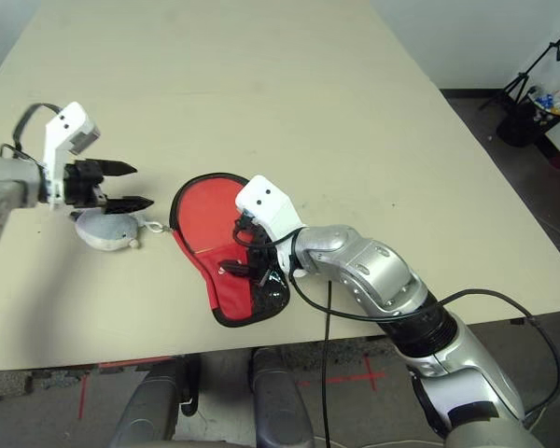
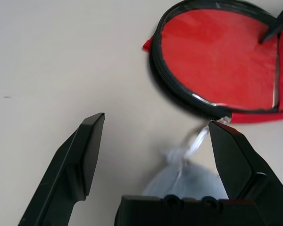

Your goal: Store the ping-pong paddle in its case and zip it.

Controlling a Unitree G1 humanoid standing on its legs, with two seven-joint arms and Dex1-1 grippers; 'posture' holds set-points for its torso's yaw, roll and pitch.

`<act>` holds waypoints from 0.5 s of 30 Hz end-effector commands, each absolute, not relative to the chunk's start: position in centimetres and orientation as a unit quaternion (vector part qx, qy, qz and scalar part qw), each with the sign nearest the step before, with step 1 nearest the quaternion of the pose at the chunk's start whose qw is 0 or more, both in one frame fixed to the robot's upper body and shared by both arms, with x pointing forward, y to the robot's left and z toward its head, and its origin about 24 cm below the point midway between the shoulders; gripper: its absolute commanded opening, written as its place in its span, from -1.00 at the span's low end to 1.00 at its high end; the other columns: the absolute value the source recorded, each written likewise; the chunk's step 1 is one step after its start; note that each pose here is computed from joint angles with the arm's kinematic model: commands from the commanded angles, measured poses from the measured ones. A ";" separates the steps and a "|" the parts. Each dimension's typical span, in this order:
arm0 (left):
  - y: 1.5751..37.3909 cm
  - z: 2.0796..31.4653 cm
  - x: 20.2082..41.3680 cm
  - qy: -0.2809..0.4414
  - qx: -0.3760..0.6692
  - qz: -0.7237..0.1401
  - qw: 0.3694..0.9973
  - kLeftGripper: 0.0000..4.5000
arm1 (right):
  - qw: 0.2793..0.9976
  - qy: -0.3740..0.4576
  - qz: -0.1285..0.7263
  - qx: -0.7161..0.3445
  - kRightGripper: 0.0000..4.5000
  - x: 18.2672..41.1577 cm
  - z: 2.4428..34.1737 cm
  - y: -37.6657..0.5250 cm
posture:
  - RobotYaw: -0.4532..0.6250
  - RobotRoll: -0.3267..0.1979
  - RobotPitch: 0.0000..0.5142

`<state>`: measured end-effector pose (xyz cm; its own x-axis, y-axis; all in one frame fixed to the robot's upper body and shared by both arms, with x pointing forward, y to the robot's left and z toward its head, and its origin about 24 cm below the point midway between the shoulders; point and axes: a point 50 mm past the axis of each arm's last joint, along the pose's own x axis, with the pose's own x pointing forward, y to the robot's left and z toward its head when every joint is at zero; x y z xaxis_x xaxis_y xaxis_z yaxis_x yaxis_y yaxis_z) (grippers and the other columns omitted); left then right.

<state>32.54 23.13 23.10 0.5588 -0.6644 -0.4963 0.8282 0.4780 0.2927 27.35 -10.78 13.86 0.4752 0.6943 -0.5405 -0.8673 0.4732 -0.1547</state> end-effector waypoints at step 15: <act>25.1 23.3 30.2 0.269 0.314 -0.498 0.763 1.00 | 0.823 0.249 0.470 -0.198 0.99 27.5 12.0 -10.7 | -0.15 0.25 -0.25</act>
